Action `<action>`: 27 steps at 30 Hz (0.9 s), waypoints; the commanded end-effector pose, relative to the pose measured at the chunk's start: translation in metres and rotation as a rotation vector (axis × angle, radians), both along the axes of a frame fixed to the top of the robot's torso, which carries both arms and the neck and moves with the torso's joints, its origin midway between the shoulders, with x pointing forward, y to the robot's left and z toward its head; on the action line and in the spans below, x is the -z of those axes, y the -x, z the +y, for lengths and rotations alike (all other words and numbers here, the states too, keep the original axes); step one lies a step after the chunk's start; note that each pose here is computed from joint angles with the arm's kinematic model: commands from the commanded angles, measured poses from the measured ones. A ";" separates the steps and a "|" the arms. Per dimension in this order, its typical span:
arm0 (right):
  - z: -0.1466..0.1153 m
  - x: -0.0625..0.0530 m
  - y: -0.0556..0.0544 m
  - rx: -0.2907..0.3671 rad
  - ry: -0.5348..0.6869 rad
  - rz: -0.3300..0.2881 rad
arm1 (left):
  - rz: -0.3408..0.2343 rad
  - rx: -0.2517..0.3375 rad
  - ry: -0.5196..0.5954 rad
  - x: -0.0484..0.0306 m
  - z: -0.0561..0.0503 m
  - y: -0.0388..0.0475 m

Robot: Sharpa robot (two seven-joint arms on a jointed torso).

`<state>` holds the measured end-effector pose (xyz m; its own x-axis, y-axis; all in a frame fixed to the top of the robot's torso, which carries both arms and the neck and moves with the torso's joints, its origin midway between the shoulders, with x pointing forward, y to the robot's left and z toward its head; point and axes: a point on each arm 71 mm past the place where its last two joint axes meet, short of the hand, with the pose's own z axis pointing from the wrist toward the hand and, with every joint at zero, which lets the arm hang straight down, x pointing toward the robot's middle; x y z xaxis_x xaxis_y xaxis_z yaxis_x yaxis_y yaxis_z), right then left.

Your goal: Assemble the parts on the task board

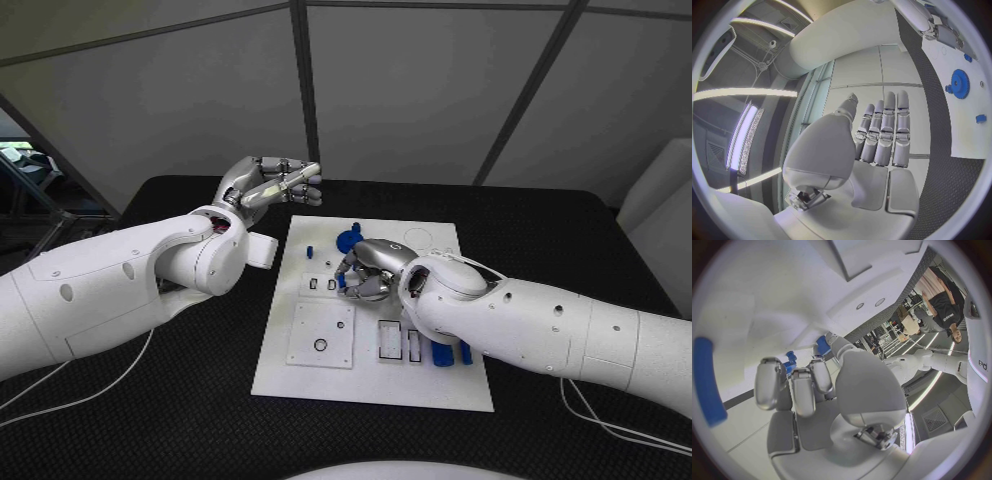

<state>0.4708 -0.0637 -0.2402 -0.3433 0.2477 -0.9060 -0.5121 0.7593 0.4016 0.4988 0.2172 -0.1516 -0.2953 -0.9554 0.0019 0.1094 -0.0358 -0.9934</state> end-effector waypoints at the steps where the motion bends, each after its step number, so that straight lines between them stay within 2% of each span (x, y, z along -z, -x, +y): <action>1: -0.003 0.008 0.001 0.008 0.038 0.028 | -0.008 0.013 -0.001 -0.0013 -0.001 0.0000; 12: -0.002 0.002 0.002 0.000 -0.017 -0.016 | -0.008 0.012 -0.001 -0.0011 0.000 -0.0001; 21: -0.004 -0.013 0.010 -0.027 -0.149 -0.106 | -0.004 0.008 -0.005 -0.0004 0.001 -0.0007; 27: -0.011 -0.026 0.020 -0.052 -0.249 -0.164 | -0.004 0.004 -0.038 0.0007 0.004 -0.0014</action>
